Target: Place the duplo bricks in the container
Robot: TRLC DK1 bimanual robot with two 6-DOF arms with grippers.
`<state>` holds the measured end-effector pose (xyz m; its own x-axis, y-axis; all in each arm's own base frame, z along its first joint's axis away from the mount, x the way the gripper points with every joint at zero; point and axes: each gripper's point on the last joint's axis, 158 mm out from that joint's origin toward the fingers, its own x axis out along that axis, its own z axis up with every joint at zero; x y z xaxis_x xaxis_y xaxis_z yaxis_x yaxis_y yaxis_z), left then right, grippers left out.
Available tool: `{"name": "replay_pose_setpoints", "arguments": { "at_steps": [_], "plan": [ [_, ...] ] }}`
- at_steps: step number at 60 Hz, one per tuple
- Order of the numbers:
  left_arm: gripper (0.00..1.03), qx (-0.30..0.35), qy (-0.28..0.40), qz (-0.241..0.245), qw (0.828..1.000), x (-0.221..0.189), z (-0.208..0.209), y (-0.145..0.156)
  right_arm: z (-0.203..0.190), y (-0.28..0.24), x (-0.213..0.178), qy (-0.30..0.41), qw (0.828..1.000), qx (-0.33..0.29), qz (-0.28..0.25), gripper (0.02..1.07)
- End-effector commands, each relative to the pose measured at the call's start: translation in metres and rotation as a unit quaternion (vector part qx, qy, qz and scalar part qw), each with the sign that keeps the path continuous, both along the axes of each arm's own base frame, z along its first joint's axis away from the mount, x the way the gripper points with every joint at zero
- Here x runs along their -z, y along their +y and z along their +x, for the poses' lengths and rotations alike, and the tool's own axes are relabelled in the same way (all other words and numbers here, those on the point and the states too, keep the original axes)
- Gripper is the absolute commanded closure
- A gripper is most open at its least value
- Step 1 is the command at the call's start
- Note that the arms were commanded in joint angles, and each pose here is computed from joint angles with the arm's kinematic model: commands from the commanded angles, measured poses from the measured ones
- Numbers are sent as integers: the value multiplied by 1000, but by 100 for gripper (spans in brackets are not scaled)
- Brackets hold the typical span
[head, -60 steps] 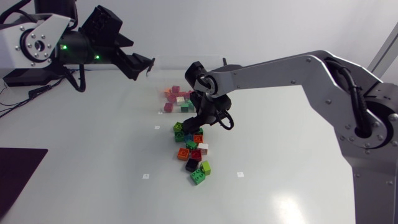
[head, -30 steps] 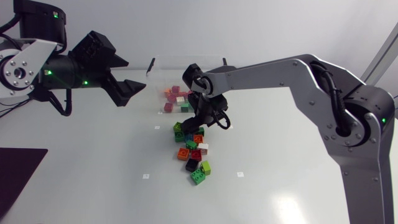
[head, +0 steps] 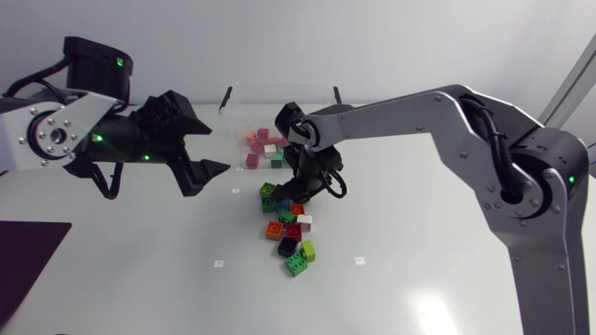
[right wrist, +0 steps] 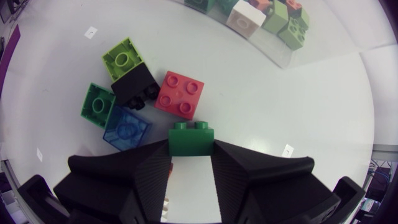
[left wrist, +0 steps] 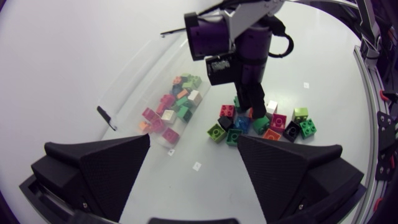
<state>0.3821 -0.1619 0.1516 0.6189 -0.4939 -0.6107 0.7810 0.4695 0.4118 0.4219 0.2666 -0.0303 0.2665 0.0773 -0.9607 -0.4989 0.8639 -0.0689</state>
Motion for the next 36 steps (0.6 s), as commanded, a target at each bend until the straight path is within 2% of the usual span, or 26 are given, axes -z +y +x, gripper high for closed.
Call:
{"name": "replay_pose_setpoints", "arguments": {
  "at_steps": [1, 16, 36],
  "plan": [
    [6, 29, 35, 25, 999, 37, -11, -6, -7, -11, -7, -1, 1000, 5, -2, 75],
    [6, 62, 78, 55, 994, 93, -16, -16, -14, -25, -42, -27, 1000, 8, 14, 75],
    [6, 104, 116, 77, 985, 144, -19, -41, -12, -46, -107, -72, 996, 18, 48, 75]
  ]
}}
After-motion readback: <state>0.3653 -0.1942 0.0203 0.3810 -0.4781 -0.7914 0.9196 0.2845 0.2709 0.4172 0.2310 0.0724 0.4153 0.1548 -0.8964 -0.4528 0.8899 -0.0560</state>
